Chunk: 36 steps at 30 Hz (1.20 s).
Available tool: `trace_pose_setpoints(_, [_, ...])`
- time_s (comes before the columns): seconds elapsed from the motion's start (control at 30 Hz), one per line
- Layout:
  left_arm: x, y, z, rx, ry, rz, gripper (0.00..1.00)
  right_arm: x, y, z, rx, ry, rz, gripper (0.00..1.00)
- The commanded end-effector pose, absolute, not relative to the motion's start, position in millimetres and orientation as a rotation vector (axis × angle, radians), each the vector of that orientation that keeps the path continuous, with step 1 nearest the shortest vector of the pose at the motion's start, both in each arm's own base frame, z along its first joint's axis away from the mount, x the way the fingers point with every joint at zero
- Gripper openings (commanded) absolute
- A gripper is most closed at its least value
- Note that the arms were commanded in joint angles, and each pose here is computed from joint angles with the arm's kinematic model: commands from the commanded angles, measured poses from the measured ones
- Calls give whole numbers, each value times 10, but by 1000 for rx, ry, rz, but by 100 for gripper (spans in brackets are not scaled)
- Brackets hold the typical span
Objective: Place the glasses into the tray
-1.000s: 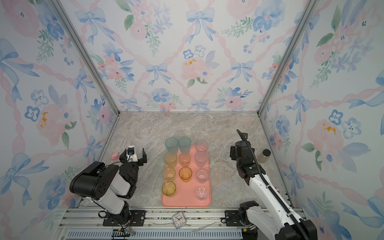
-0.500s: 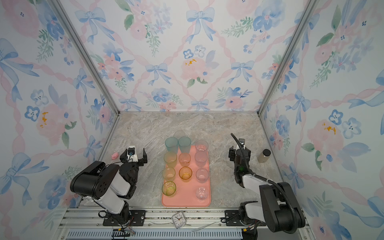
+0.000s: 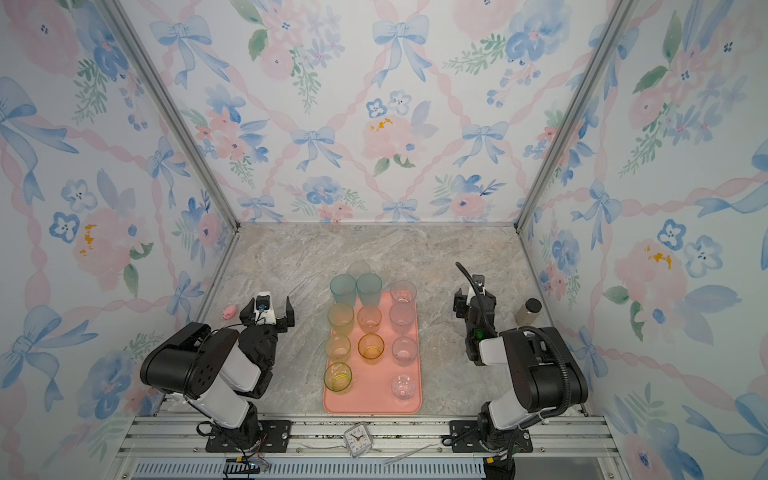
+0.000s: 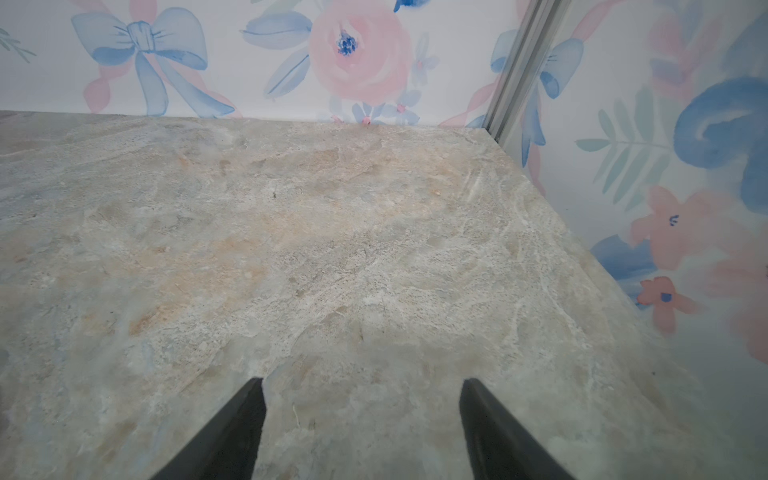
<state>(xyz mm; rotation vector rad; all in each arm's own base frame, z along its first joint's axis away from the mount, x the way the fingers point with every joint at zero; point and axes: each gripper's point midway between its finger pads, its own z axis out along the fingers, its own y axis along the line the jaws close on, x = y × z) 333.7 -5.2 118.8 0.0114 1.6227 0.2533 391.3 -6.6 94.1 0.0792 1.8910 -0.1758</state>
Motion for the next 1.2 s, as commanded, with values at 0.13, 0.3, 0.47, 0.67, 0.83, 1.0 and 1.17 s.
trace_pose_setpoints(0.13, [3333, -70, 1366, 9, 1547, 241, 98, 3973, -93, 994, 93, 1888, -154, 97])
trace_pose_setpoints(0.3, [3333, -69, 1365, 9, 1547, 241, 98, 3969, -96, 988, 94, 1889, -156, 97])
trace_pose_setpoints(0.47, [3333, -68, 1369, 8, 1546, 241, 98, 3970, -90, 987, 93, 1890, -155, 97])
trace_pose_setpoints(0.67, [3333, -68, 1366, 9, 1546, 241, 98, 3968, -100, 986, 95, 1890, -156, 97])
trace_pose_setpoints(0.83, [3333, -69, 1367, 9, 1546, 241, 98, 3968, -93, 987, 94, 1890, -155, 97])
trace_pose_setpoints(1.0, [3333, -69, 1366, 9, 1547, 242, 98, 3969, -93, 987, 94, 1889, -155, 97])
trace_pose_setpoints(1.17, [3333, -67, 1368, 8, 1546, 241, 98, 3969, -92, 988, 94, 1889, -154, 97])
